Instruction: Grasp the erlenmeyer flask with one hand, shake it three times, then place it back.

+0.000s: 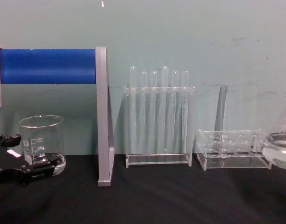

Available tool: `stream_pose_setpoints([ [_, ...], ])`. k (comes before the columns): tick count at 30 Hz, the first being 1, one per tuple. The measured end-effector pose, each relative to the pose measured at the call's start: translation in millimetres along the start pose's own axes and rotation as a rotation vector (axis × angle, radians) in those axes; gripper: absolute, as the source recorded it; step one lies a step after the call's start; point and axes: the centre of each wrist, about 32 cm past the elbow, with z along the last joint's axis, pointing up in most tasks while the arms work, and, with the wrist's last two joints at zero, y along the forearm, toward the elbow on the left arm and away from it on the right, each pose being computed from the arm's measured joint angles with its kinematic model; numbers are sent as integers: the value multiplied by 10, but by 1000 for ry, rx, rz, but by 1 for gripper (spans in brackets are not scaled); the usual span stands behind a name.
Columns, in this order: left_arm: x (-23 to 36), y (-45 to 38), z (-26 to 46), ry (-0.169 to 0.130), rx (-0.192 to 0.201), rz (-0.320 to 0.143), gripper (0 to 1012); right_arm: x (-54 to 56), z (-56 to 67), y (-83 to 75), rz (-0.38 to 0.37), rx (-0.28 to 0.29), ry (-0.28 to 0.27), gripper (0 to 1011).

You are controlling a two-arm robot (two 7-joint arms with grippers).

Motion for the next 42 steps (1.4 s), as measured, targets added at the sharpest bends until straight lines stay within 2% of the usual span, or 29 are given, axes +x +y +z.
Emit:
stream_pose_setpoints([
  [6, 0, 0, 0, 0, 0, 0, 1001, 40, 5, -70, -26, -5, -4, 456],
  [11, 0, 0, 0, 0, 0, 0, 1001, 30, 3, -48, -5, -6, -2, 456],
  [14, 0, 0, 0, 0, 0, 0, 1001, -4, -6, 9, 33, -6, 3, 456],
  [19, 0, 0, 0, 0, 0, 0, 1001, -145, -33, 176, 150, -8, 13, 456],
  [20, 0, 0, 0, 0, 0, 0, 1001, -145, -33, 176, 150, -8, 13, 456],
  [24, 0, 0, 0, 0, 0, 0, 1001, -286, -51, 319, 254, -9, 24, 456],
  [30, 0, 0, 0, 0, 0, 0, 1001, -443, -70, 476, 366, -11, 38, 456],
  [37, 0, 0, 0, 0, 0, 0, 1001, -522, -82, 564, 422, -12, 44, 456],
  [42, 0, 0, 0, 0, 0, 0, 1001, -530, -78, 587, 432, -12, 41, 456],
])
